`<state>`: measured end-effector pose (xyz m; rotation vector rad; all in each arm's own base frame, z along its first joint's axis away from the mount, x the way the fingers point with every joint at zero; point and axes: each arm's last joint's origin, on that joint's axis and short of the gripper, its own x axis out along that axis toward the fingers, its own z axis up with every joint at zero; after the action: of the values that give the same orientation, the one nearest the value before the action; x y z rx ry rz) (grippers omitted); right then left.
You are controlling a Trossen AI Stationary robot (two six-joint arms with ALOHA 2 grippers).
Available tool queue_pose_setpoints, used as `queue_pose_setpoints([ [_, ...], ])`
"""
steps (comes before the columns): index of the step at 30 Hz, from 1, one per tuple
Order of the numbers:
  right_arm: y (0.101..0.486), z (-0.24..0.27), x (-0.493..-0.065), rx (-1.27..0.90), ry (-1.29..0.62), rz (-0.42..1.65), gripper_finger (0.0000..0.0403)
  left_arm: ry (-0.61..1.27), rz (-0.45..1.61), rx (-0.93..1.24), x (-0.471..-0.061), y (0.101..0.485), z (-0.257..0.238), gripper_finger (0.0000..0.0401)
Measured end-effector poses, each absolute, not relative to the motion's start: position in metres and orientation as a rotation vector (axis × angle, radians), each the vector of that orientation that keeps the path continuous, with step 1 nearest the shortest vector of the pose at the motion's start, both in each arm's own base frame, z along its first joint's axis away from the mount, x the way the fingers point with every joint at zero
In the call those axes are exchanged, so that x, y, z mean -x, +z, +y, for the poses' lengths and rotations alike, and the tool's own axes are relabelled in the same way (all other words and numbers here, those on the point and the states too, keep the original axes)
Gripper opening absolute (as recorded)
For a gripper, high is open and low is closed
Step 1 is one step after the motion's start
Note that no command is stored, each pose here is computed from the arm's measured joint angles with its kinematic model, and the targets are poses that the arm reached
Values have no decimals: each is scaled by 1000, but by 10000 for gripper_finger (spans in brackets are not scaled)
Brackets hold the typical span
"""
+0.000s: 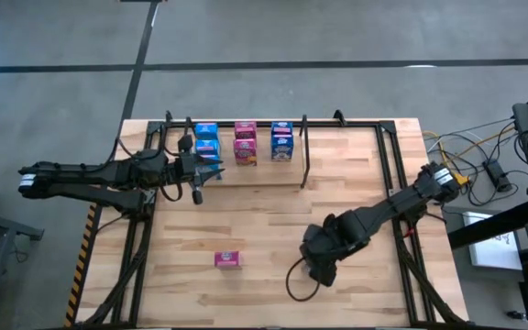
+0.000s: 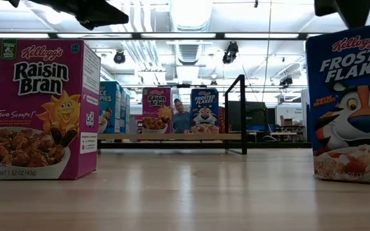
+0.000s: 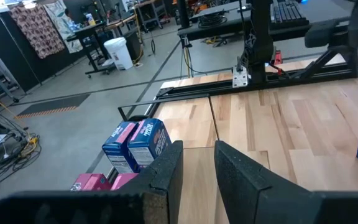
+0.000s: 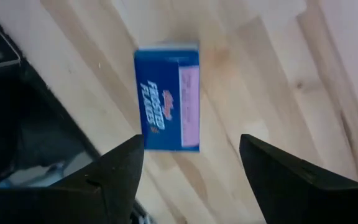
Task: Stack cereal on shelf
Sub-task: Put the blue cereal box on the shelf aligned with the blue cereal box
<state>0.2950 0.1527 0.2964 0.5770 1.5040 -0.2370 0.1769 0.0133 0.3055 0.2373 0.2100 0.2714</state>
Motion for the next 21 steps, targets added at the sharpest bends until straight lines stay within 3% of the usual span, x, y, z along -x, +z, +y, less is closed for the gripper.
queue_pose_setpoints([
  [8,292,165,-298,-490,-239,1392,251,271,211,-241,-177,305,13,75],
  [21,272,168,-309,-412,-226,1439,248,270,214,-245,-177,305,13,75],
])
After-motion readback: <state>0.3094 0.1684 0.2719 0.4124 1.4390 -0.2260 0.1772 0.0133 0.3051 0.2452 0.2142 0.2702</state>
